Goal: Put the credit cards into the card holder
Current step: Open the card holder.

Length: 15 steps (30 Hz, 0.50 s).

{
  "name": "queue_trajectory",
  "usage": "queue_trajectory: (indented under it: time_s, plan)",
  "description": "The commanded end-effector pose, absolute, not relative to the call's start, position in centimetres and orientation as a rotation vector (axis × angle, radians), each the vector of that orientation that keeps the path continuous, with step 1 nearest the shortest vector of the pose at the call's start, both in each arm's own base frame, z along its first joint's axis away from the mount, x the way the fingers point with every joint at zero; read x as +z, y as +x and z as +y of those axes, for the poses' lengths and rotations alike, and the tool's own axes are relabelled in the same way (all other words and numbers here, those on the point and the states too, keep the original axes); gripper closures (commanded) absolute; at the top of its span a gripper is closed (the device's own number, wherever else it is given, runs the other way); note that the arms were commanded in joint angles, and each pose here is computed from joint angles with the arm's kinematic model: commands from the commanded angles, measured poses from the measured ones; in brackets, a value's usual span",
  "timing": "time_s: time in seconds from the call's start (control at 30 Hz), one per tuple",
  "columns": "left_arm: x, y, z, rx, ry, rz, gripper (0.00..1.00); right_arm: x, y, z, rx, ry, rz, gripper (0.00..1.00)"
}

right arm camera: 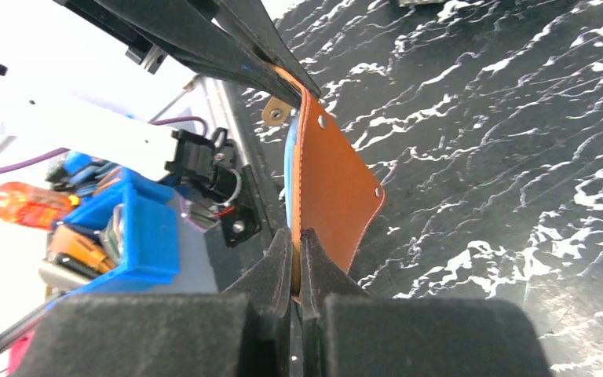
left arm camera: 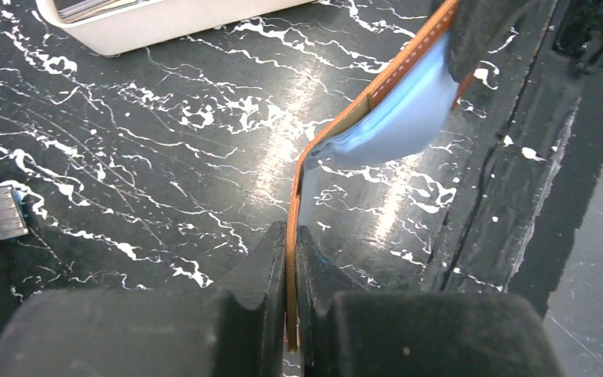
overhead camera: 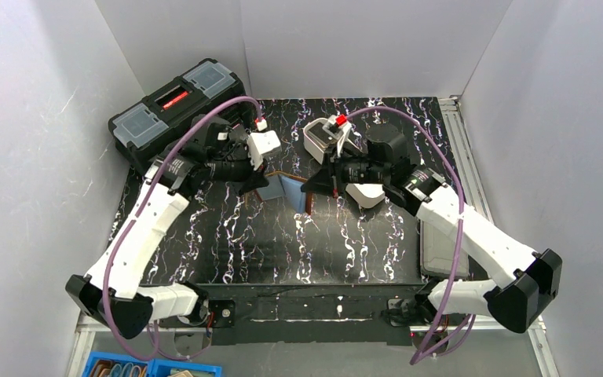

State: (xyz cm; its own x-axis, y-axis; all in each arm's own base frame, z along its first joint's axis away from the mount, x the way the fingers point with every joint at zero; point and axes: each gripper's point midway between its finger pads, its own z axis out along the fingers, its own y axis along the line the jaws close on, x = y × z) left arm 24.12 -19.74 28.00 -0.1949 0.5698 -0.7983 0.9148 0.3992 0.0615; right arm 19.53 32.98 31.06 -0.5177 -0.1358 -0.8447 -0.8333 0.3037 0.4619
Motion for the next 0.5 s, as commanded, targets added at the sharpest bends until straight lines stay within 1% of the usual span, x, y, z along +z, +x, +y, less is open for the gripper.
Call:
queue_trajectory:
  time_s: [0.0, 0.1, 0.23, 0.37, 0.47]
  plan:
    - [29.5, 22.2, -19.8, -0.714, 1.312, 1.873, 1.00, 33.6, 17.7, 32.4, 1.549, -0.908, 1.739, 0.99]
    - [29.8, 21.6, -20.1, -0.775, 1.318, 1.878, 1.00, 33.6, 17.6, 32.0, 1.668, -0.923, 1.712, 0.99]
    - [30.2, 20.9, -20.8, -0.877, 1.306, 1.904, 1.00, 33.3, 17.8, 32.1, 1.712, -0.934, 1.724, 0.98]
    - [30.5, 21.1, -21.4, -0.965, 1.232, 1.967, 1.00, 33.4, 18.2, 32.2, 1.702, -0.919, 1.726, 0.83]
    - [30.5, 21.4, -21.6, -1.062, 1.134, 2.037, 1.00, 32.8, 18.7, 32.2, 1.667, -0.892, 1.755, 0.65]
